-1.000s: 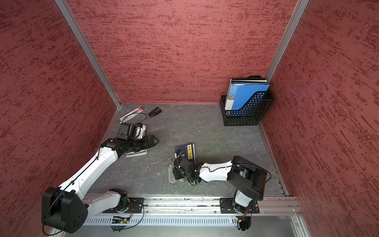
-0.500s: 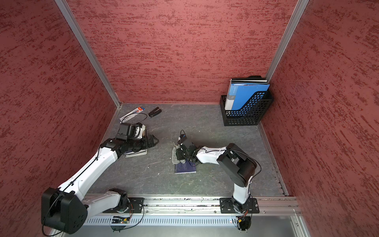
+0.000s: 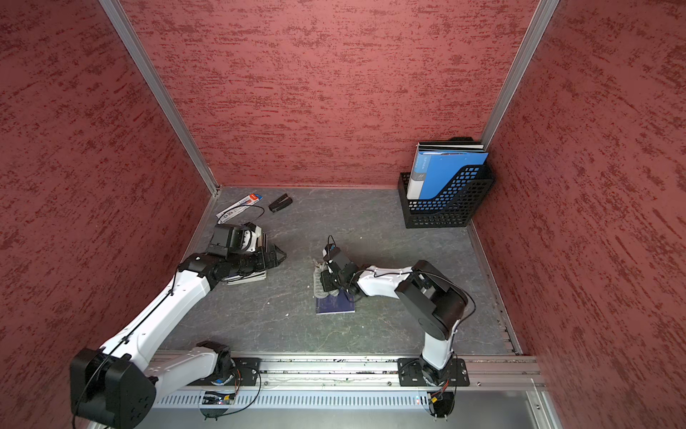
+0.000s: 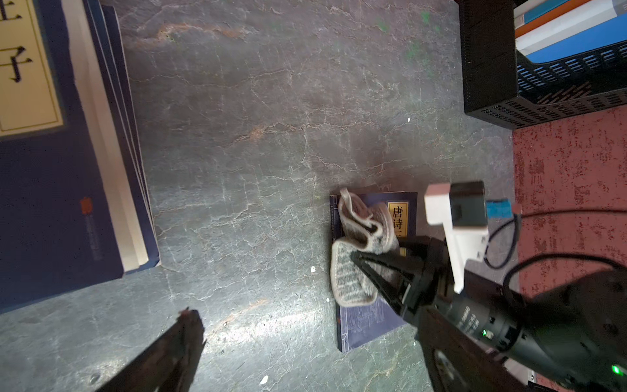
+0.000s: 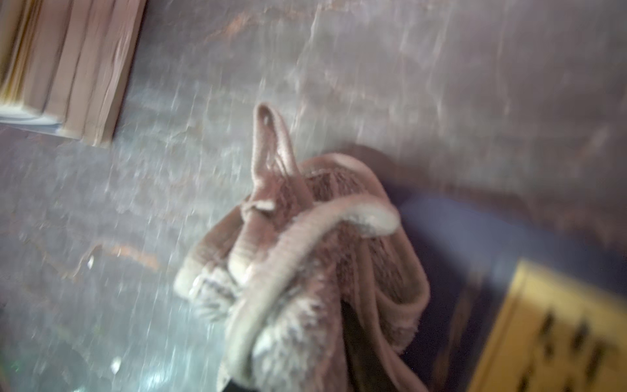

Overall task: Wipe the cover of the book
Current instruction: Wipe the dirt from the cover of the book.

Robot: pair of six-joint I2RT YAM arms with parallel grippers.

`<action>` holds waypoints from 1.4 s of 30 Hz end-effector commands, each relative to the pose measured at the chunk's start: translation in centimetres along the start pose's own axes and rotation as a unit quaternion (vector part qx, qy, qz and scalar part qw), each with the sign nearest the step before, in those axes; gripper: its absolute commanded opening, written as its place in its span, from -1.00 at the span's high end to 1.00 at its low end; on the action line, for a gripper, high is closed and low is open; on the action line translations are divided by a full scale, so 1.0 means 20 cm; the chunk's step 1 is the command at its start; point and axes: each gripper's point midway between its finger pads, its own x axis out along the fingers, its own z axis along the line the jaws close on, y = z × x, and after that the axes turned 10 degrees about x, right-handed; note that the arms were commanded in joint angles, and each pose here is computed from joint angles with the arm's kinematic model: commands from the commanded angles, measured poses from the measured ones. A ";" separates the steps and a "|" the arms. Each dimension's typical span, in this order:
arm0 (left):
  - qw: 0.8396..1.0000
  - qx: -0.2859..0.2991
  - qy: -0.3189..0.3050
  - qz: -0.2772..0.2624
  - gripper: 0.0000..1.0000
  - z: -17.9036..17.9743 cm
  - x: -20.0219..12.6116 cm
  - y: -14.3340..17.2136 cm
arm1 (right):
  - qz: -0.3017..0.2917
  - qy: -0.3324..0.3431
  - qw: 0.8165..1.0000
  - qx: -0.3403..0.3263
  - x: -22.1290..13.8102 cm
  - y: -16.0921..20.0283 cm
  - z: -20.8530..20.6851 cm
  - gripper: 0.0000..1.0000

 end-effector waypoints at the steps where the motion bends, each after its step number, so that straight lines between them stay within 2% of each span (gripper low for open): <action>1: 1.000 0.003 -0.001 0.000 -0.99 0.02 0.02 -0.01 | 0.115 0.080 0.989 0.044 -0.06 0.44 -0.27 0.43; 5: 1.000 0.002 0.000 0.003 -0.99 0.02 0.05 -0.01 | 0.129 0.088 0.986 0.066 -0.17 0.55 -0.35 0.41; 9: 1.000 -0.002 0.005 0.007 -0.99 0.02 0.08 -0.01 | 0.121 0.111 0.985 0.062 -0.17 0.54 -0.41 0.38; 12: 1.000 -0.003 0.010 0.006 -0.99 0.01 0.08 0.00 | 0.105 0.130 0.983 0.073 -0.12 0.46 -0.47 0.37; 20: 1.000 -0.007 0.023 0.010 -0.99 -0.03 0.10 0.06 | 0.055 0.148 0.984 0.078 0.00 0.05 -0.57 0.36; 24: 1.000 0.004 0.019 0.017 -0.99 -0.06 0.12 0.09 | 0.057 0.139 0.986 0.066 0.01 -0.02 -0.52 0.36; 28: 1.000 0.005 0.022 0.015 -0.99 -0.07 0.13 0.09 | 0.075 0.148 0.984 0.069 -0.04 0.09 -0.54 0.35; 36: 0.999 0.014 0.023 0.019 -0.99 -0.09 0.17 0.05 | 0.129 0.155 0.975 0.098 -0.17 0.55 -0.51 0.34; 42: 0.999 0.018 0.023 0.027 -0.99 -0.09 0.20 0.05 | 0.135 0.143 0.972 0.130 -0.25 0.70 -0.49 0.34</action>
